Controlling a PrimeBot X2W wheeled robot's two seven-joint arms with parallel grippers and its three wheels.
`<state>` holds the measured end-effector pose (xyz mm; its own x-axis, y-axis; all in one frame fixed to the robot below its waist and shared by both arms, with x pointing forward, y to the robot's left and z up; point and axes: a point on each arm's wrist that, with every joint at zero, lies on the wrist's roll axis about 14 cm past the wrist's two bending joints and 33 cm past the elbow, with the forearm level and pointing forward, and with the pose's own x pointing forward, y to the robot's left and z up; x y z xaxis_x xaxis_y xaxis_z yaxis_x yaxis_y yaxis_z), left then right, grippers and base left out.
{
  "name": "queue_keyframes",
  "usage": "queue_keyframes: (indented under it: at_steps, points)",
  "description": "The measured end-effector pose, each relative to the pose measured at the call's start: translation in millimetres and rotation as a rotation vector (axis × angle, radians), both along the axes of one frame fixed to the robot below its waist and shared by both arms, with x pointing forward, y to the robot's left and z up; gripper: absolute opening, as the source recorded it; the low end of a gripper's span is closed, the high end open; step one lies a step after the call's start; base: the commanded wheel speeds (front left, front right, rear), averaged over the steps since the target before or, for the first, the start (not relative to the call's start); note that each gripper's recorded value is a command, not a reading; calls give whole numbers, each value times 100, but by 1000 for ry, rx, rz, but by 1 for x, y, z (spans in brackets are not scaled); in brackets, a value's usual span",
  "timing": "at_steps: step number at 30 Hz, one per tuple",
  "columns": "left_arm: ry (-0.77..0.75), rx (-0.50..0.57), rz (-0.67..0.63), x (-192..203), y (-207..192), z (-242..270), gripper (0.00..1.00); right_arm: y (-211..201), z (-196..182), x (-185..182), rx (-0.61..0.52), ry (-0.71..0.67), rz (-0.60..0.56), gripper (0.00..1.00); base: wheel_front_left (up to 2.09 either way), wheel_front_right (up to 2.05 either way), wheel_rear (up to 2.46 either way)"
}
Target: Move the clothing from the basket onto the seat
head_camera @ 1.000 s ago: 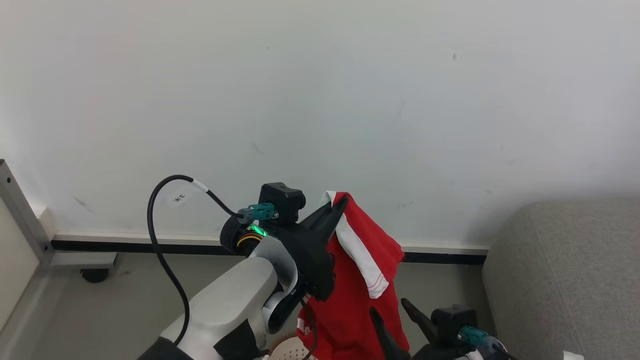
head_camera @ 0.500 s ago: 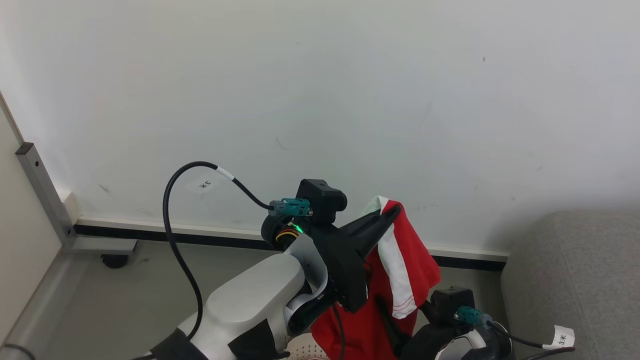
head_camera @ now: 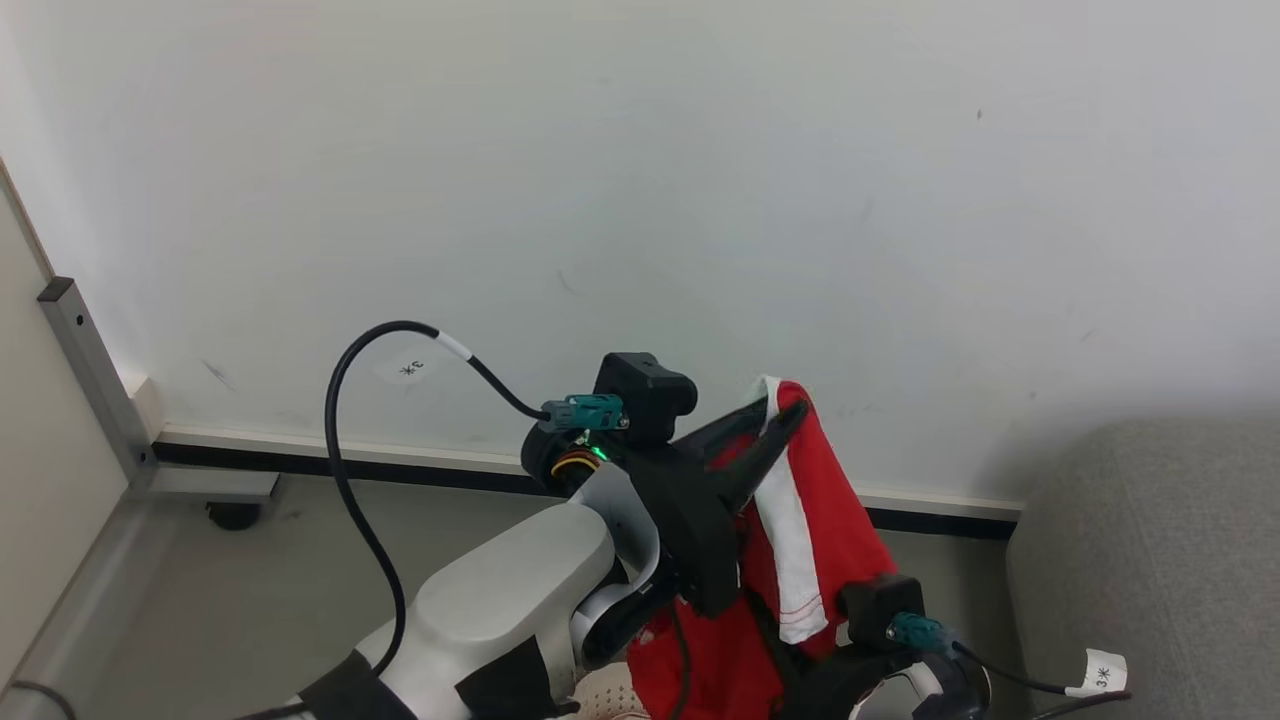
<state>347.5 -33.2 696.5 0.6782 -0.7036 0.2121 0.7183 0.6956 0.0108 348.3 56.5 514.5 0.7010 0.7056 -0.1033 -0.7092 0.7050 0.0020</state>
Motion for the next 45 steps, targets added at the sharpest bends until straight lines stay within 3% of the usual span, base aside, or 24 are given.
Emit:
queue_keyframes:
  at_steps: [10,17,33,45]
  points:
    - [-18,8,139,25,30,-27,100,-16,7,-5,59,-24,-46,0,0,0,0]
    - [35,-18,121,25,35,-64,100,-51,4,-9,49,-44,-146,0,0,0,0]
    - [7,-96,-55,1,-8,-88,100,-182,38,-24,42,-132,-510,0,0,0,0]
    - [38,-98,-249,-16,-75,-109,100,-279,39,-65,34,-132,-838,0,0,0,0]
